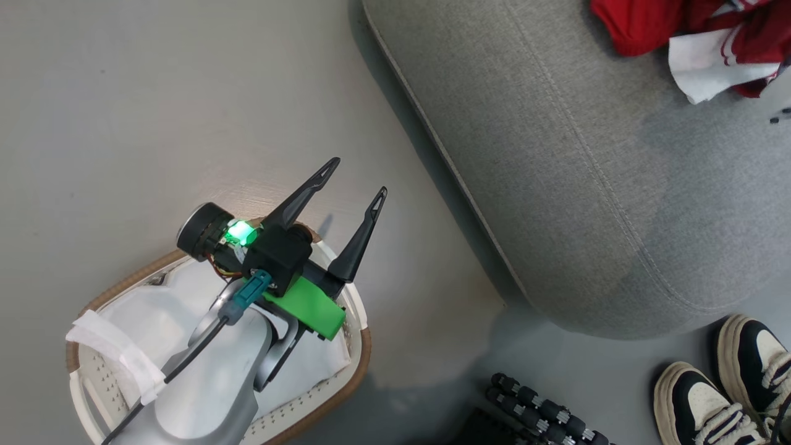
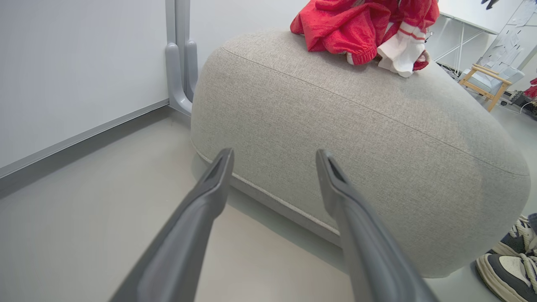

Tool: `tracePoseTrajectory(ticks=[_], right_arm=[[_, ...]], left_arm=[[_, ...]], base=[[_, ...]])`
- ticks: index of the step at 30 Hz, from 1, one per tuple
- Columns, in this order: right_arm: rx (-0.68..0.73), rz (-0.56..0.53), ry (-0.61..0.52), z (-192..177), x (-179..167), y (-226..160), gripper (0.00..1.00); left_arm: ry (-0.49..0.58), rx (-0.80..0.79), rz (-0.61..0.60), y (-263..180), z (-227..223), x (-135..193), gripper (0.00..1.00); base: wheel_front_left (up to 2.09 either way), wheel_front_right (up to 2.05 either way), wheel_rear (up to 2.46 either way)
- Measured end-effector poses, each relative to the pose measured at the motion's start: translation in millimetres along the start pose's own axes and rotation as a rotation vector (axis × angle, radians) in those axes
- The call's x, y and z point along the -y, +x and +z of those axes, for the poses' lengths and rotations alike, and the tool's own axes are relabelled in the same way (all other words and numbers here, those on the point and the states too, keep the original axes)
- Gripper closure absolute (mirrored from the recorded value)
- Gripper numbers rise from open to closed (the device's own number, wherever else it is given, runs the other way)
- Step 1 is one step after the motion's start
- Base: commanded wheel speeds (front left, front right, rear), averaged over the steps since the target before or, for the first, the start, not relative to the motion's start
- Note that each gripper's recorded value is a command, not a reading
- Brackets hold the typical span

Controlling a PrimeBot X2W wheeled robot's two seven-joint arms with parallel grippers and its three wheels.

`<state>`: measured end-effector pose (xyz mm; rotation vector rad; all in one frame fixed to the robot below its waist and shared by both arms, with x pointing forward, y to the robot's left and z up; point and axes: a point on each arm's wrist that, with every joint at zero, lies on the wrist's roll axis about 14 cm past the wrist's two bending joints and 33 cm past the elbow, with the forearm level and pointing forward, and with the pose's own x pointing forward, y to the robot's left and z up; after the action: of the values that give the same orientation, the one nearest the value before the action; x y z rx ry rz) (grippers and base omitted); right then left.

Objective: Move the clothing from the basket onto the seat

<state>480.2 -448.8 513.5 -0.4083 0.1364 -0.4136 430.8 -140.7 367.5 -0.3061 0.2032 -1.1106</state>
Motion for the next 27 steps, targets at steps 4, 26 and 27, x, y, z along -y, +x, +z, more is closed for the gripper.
tracePoseTrajectory(ticks=[4,26,27], right_arm=[[-0.073,-0.03,0.056,-32,-4,-6,0.0],[0.273,0.125,0.216,77,-56,-65,0.0],[0.286,0.139,0.244,81,-62,-68,0.0]], left_arm=[[-0.002,-0.002,0.03,-6,-1,-9,0.0],[0.083,0.132,0.143,-28,83,14,0.0],[0.089,0.141,0.159,-32,88,13,0.0]], base=[[0.0,0.0,0.0],[0.0,0.0,0.0],[0.0,0.0,0.0]])
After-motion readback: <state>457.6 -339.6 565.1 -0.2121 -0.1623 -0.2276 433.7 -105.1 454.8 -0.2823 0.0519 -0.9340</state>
